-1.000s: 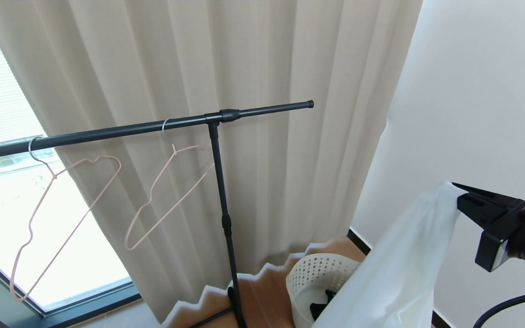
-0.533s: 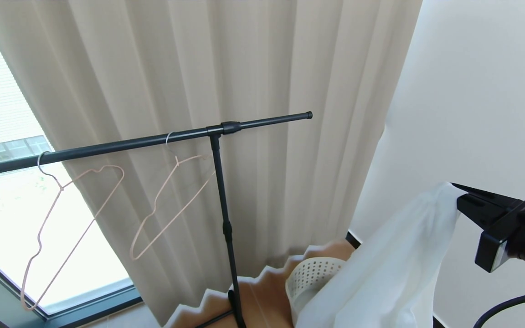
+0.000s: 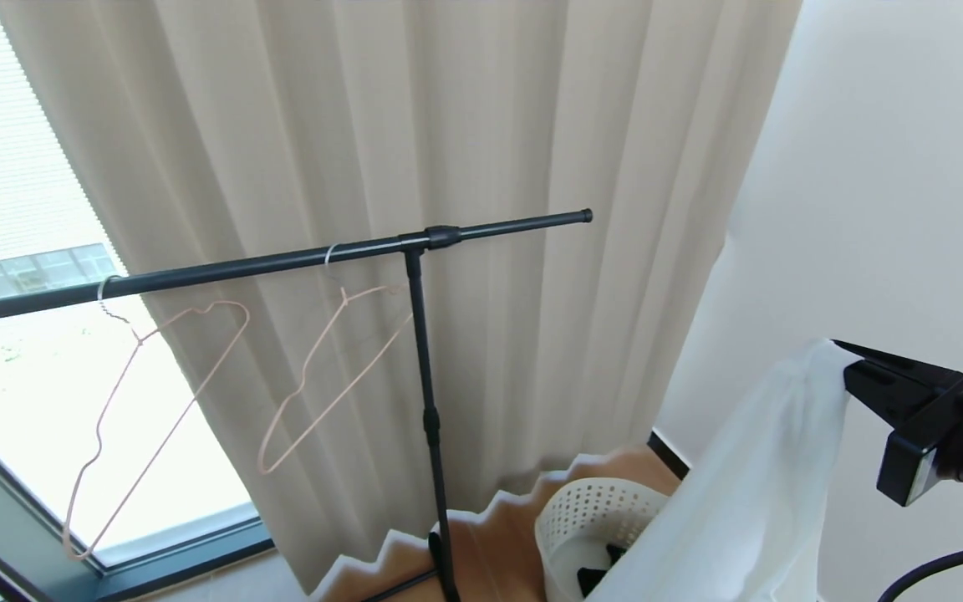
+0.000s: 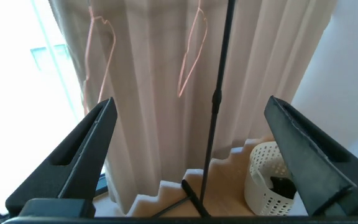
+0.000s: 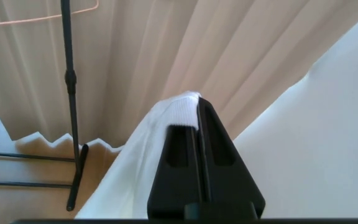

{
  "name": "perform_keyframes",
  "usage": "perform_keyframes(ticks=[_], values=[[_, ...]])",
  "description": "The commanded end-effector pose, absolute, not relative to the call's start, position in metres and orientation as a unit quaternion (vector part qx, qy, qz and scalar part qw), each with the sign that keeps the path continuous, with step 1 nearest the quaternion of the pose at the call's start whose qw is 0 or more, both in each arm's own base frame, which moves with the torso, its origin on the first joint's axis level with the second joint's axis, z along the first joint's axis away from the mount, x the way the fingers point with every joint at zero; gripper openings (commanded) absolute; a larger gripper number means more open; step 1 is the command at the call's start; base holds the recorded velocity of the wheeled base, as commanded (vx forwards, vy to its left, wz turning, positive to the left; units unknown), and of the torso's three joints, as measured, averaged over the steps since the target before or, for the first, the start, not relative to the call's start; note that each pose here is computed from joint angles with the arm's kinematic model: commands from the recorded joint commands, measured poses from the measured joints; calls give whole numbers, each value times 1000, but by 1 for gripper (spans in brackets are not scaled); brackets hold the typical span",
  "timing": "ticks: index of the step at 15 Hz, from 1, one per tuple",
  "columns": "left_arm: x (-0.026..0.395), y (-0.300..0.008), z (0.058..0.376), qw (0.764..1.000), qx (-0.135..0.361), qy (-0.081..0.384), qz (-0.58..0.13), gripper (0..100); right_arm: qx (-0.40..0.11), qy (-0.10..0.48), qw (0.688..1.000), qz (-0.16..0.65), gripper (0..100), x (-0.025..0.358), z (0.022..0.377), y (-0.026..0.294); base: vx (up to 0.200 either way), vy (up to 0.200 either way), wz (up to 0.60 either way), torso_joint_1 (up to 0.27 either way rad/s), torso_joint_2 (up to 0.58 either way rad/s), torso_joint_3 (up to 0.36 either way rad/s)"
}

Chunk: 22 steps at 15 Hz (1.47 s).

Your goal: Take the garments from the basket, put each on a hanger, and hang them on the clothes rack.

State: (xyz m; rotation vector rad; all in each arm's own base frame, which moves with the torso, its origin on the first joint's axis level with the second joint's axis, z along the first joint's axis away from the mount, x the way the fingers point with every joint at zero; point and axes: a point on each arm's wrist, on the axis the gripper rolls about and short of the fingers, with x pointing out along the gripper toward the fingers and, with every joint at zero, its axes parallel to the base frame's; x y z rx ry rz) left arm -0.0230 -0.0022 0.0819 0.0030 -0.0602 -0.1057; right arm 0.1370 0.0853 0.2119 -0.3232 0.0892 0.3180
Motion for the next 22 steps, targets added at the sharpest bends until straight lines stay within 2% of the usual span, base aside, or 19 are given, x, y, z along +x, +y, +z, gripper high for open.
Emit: perform_keyframes(ticks=[1,8,17,22], values=[[-23,-2,82,998,1,-30,-53,100,-161,46,973,158,0,137,211,86,0,0,600,7,7,-2],[-23,-2,82,998,1,-30,-53,100,-164,52,972,160,0,137,207,86,0,0,600,5,4,0],[-23,-2,82,998,2,-30,-54,100,-165,52,972,160,0,137,208,86,0,0,0,0,0,0],[-23,-2,82,998,2,-30,-54,100,-166,54,972,160,0,138,207,86,0,200,0,3,4,2]])
